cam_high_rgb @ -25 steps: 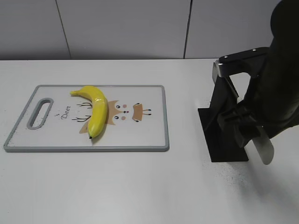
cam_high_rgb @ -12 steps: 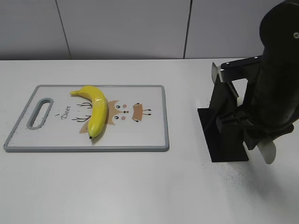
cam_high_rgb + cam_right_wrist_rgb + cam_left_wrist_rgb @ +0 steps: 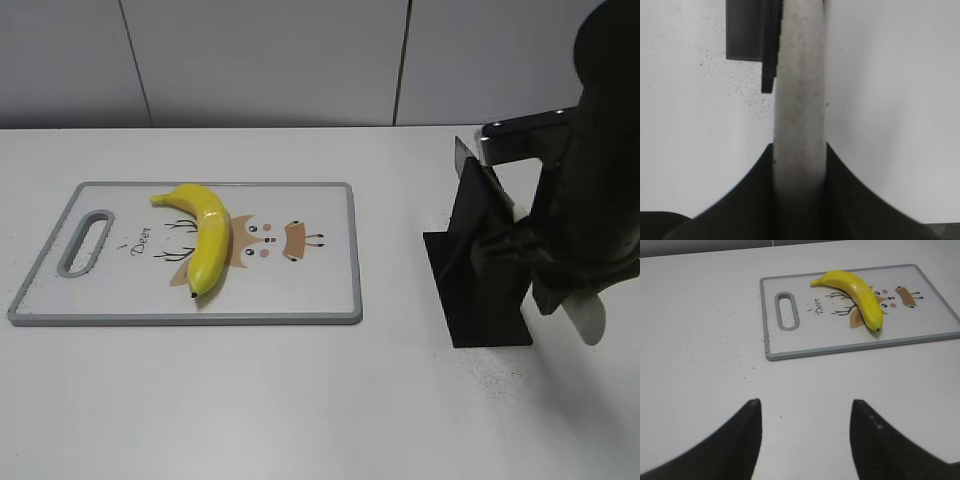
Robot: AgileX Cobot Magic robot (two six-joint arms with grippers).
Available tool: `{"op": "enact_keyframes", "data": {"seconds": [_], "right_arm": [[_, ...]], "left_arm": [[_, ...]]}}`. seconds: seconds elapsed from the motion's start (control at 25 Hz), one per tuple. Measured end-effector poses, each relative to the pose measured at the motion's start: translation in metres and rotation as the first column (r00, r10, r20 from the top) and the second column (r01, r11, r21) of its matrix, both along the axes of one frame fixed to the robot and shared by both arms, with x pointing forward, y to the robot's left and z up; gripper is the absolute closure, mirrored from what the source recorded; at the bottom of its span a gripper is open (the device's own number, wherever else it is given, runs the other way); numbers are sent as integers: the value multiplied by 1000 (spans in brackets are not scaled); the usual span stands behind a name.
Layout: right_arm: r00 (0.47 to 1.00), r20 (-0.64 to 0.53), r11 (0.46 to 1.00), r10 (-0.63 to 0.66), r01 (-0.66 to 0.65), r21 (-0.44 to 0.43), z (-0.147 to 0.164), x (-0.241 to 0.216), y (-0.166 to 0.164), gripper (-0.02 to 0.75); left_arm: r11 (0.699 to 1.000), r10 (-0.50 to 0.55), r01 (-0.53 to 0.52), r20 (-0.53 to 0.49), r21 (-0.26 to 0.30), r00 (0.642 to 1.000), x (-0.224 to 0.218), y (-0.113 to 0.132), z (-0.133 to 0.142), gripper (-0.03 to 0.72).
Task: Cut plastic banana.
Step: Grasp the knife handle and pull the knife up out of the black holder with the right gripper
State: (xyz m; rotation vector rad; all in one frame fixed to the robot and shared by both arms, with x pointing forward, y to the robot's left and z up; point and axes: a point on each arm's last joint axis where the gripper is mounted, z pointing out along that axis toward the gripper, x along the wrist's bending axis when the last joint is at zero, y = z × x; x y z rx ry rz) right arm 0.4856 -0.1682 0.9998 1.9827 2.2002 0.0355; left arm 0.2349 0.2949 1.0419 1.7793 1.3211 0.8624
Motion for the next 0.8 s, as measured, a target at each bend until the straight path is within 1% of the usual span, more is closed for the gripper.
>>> {"op": "enact_keyframes", "data": {"seconds": [0.2, 0.64, 0.8], "right_arm": [[999, 40, 1000, -5, 4, 24, 14, -5, -3, 575], [991, 133, 997, -23, 13, 76, 43, -5, -4, 575], [986, 163, 997, -20, 7, 83, 63, -7, -6, 575]], "left_arm": [[1000, 0, 0, 0, 0, 1000, 0, 0, 0, 161], [1000, 0, 0, 0, 0, 1000, 0, 0, 0, 162], [1000, 0, 0, 0, 0, 1000, 0, 0, 0, 162]]}}
